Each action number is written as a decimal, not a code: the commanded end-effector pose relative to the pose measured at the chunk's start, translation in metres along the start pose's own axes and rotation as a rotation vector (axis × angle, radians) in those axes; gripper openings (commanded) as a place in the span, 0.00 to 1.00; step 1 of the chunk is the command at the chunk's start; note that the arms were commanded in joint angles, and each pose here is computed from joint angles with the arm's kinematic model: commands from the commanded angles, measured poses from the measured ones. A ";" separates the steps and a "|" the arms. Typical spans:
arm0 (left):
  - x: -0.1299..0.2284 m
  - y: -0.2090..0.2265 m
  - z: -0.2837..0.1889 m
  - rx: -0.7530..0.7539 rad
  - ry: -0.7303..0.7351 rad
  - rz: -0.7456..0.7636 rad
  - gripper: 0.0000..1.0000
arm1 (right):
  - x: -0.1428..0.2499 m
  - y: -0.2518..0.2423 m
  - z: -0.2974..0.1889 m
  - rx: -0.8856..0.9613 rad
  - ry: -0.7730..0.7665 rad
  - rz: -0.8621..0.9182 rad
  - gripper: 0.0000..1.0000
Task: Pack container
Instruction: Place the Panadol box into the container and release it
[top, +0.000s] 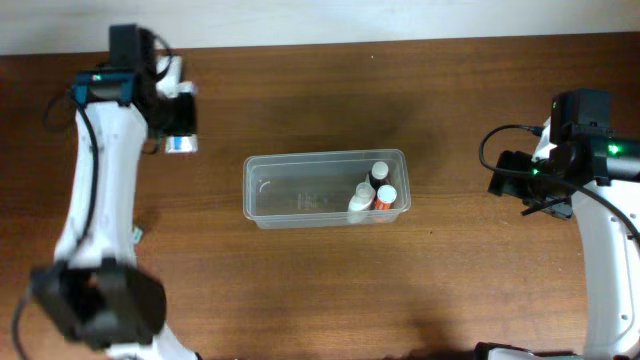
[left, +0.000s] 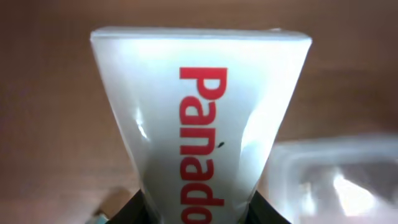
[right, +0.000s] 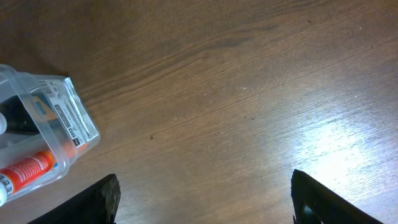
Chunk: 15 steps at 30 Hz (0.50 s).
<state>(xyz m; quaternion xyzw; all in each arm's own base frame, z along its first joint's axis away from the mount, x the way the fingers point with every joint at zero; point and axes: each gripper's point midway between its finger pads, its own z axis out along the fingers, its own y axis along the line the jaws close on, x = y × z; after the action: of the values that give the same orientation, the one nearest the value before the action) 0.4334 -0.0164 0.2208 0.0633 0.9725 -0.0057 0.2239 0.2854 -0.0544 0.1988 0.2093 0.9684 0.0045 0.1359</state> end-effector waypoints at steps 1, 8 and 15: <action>0.006 -0.055 -0.028 0.064 -0.028 0.418 0.30 | 0.000 -0.001 0.001 -0.007 0.001 0.005 0.80; 0.048 -0.142 0.002 0.183 0.080 0.785 0.31 | 0.000 -0.001 0.001 -0.007 0.001 0.002 0.79; 0.083 -0.171 0.059 0.229 0.210 0.850 0.31 | 0.000 -0.001 0.001 -0.007 0.002 0.002 0.79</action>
<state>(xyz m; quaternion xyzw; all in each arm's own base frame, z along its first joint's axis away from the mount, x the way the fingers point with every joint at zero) 0.3676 -0.1741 0.1548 0.4625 0.8768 -0.0100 0.1314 0.2860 -0.0545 0.1990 0.2087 0.9683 0.0045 0.1372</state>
